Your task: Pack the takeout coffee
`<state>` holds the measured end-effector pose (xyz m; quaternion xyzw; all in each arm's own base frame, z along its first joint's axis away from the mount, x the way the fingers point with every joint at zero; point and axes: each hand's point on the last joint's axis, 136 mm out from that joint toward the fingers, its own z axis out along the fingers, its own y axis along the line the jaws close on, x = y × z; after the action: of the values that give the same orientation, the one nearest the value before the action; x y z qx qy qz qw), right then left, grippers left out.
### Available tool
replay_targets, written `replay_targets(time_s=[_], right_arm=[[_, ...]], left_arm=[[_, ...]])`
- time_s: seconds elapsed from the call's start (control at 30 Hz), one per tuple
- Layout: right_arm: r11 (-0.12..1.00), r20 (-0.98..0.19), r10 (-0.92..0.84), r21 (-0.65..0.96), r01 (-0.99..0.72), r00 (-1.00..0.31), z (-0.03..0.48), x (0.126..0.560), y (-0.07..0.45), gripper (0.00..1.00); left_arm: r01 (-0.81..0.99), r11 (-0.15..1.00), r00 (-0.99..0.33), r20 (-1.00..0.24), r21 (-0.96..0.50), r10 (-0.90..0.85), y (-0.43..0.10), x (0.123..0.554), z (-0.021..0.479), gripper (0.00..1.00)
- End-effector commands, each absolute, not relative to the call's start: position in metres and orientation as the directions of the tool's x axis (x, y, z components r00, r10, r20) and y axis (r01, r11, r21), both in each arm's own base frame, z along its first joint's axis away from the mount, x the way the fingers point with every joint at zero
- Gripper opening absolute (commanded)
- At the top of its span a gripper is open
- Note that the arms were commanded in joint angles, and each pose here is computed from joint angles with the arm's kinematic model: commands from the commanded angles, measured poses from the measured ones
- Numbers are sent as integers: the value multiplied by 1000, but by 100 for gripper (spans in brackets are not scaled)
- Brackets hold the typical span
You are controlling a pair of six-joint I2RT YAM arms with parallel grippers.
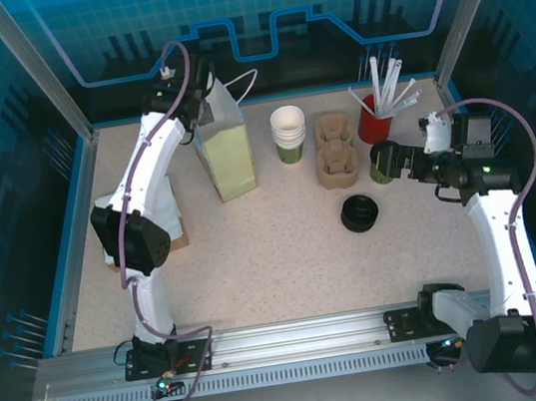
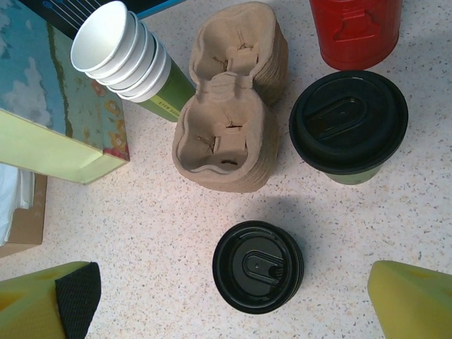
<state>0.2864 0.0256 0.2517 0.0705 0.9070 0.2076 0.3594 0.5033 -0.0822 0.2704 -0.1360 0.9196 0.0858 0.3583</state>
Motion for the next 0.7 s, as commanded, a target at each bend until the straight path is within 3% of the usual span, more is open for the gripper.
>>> replay_targets(time_s=[0.0, 0.37, 0.67], right_arm=[[896, -608, 293, 444, -11, -738, 249, 285, 25, 100], [895, -604, 297, 446, -5, -740, 249, 283, 25, 100], [892, -603, 303, 452, -2, -738, 252, 281, 26, 100]], left_arm=[[-309, 950, -716, -668, 46, -201, -83, 506, 262, 26], [-276, 961, -719, -669, 22, -191, -87, 501, 269, 0], [-224, 974, -700, -692, -24, -178, -89, 478, 297, 0]])
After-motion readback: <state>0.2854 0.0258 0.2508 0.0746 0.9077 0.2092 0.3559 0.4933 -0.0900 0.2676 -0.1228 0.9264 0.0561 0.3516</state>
